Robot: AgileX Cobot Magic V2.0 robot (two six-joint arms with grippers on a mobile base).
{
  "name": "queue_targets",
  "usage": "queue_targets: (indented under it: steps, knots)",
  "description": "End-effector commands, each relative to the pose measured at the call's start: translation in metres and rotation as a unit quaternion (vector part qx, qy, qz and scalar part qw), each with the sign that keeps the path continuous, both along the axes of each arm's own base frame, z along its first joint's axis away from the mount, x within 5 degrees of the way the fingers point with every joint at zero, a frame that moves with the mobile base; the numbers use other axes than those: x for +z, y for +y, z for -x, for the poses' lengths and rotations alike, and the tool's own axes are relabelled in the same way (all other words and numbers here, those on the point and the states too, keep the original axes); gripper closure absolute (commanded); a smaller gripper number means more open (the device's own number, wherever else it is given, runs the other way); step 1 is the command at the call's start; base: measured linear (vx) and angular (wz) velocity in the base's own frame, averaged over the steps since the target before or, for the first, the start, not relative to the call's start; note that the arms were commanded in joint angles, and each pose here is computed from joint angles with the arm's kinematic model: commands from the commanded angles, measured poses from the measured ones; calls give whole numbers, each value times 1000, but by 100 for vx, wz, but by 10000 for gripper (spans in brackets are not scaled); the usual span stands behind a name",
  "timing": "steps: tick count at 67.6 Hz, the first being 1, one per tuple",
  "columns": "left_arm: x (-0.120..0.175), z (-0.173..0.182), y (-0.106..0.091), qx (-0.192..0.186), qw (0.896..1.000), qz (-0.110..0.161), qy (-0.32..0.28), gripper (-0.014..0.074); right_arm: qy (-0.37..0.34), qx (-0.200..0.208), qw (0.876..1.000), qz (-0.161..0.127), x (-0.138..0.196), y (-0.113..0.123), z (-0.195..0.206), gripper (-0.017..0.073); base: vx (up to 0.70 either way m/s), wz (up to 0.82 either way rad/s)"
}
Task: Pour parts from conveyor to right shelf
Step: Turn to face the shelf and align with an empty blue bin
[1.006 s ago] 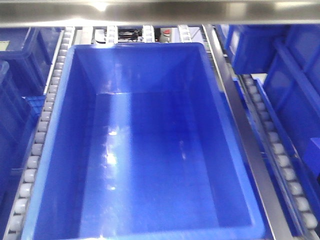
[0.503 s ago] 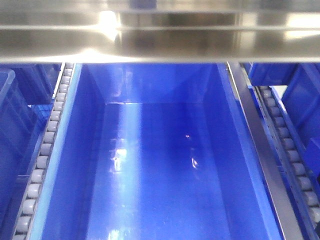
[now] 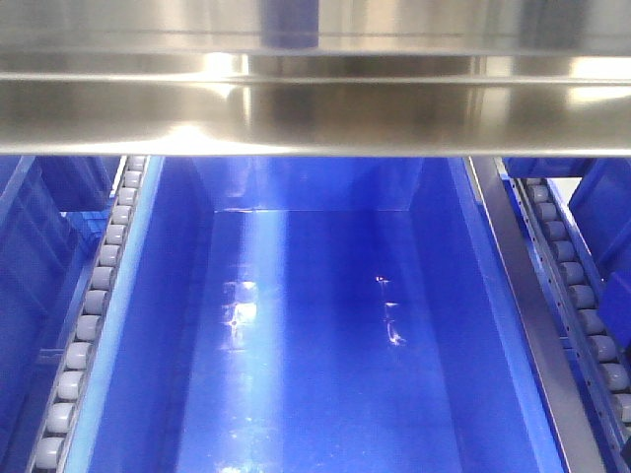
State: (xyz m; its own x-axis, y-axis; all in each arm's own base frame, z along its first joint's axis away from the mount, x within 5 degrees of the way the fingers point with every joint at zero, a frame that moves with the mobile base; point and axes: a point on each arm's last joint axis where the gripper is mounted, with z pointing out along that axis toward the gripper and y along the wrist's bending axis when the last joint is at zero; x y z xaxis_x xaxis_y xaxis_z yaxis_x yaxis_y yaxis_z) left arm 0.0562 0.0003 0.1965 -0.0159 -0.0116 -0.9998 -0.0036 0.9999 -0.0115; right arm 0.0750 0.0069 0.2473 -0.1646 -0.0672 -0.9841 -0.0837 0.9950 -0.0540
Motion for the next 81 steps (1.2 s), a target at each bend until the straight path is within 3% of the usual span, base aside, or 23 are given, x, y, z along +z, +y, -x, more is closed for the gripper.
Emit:
queue_targets:
  steps: [1,29,39,44,56,68,81]
  knots:
    - [13,2,0,-3,999,7,-49,600,-44,-15,999,3,14,-3,-2,561,0,0]
    - [13,2,0,-3,999,7,-49,600,-50,-17,999,3,16,-3,-2,561,0,0]
    - [13,2,0,-3,999,7,-49,600,-47,-19,997,-66,16,-2,-2,561,0,0]
    - [13,2,0,-3,999,7,-49,600,-54,-22,995,-84,17,-2,-2,561,0,0]
    - [13,2,0,-3,999,7,-49,600,-51,-13,996,-76,23,-1,-1,561,0,0]
    - [13,2,0,-3,999,7,-49,600,-14,32,999,-11,49,6,-6,554,0,0]
    - [13,2,0,-3,999,7,-49,600,33,69,997,7,84,11,-25,551,0,0]
